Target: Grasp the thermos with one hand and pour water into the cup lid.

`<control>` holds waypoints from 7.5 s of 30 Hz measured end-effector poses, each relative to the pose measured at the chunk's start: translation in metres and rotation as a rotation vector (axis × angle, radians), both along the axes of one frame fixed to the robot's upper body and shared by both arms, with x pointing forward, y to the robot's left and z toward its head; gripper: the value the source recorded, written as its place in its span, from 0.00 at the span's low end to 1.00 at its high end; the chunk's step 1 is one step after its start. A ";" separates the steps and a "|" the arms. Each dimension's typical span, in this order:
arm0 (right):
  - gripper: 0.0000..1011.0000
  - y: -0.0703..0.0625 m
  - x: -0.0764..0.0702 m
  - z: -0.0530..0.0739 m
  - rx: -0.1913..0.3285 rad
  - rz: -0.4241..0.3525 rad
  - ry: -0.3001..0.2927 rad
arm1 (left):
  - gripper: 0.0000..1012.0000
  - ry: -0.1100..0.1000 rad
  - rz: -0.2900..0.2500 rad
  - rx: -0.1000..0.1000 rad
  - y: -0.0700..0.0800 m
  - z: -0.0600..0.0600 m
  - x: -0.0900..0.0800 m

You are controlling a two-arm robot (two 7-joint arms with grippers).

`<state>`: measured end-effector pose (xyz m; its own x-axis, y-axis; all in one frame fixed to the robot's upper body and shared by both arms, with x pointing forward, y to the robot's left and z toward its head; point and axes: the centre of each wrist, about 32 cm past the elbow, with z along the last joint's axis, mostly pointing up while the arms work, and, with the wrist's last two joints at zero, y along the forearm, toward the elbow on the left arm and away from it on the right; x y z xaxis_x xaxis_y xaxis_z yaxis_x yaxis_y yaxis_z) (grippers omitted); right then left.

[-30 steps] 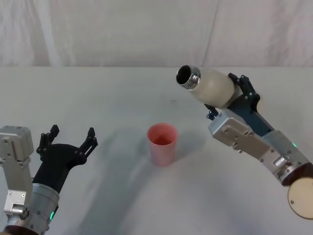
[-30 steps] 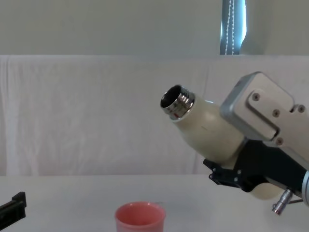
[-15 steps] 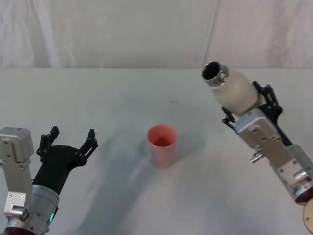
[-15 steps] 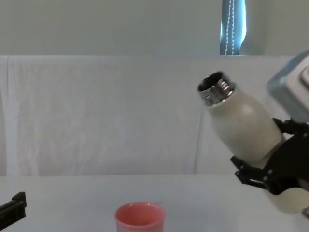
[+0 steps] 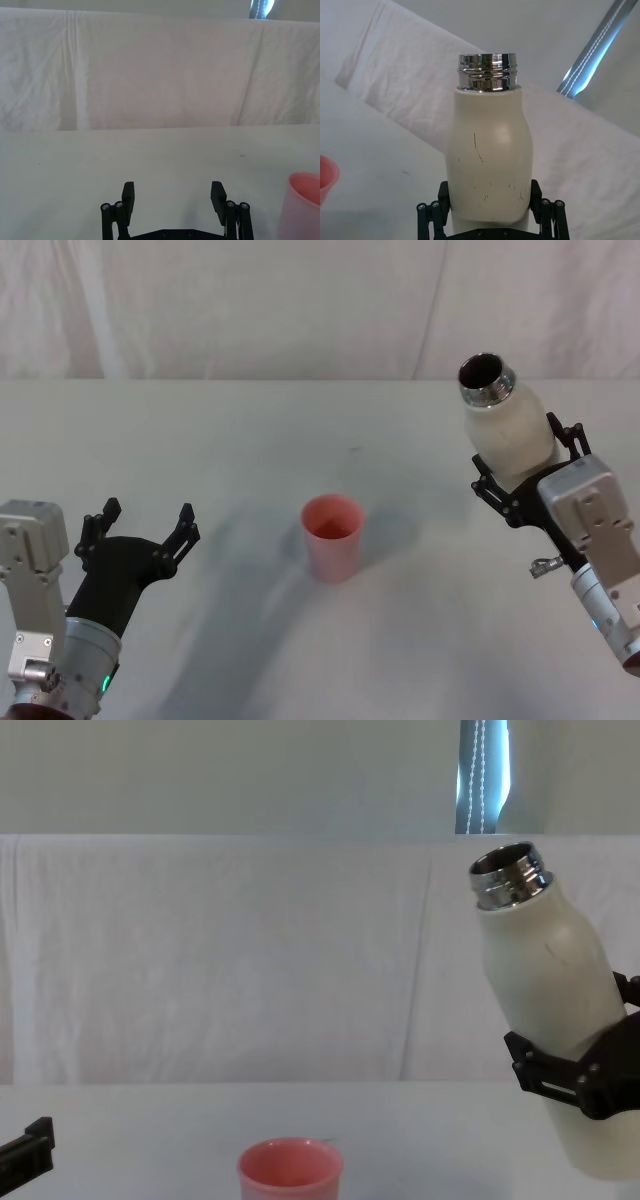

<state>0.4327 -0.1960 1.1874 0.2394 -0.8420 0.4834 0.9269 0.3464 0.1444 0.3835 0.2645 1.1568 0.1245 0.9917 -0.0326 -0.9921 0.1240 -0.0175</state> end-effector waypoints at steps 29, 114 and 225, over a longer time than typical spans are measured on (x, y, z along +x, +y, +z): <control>0.95 -0.009 0.004 -0.027 0.263 0.053 0.106 | 0.99 0.000 0.000 0.000 0.000 0.000 0.000; 0.95 -0.019 0.007 -0.048 0.410 0.068 0.208 | 0.99 0.000 0.000 0.000 0.000 0.000 0.000; 0.99 -0.033 -0.045 -0.054 0.399 0.027 0.214 | 0.99 0.000 0.000 0.000 0.000 0.000 0.000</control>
<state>0.3877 -0.2290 1.1336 0.3234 -0.9444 0.0598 0.9417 0.3274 0.0772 0.3835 0.2646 1.1568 0.1244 0.9917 -0.0326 -0.9921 0.1239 -0.0175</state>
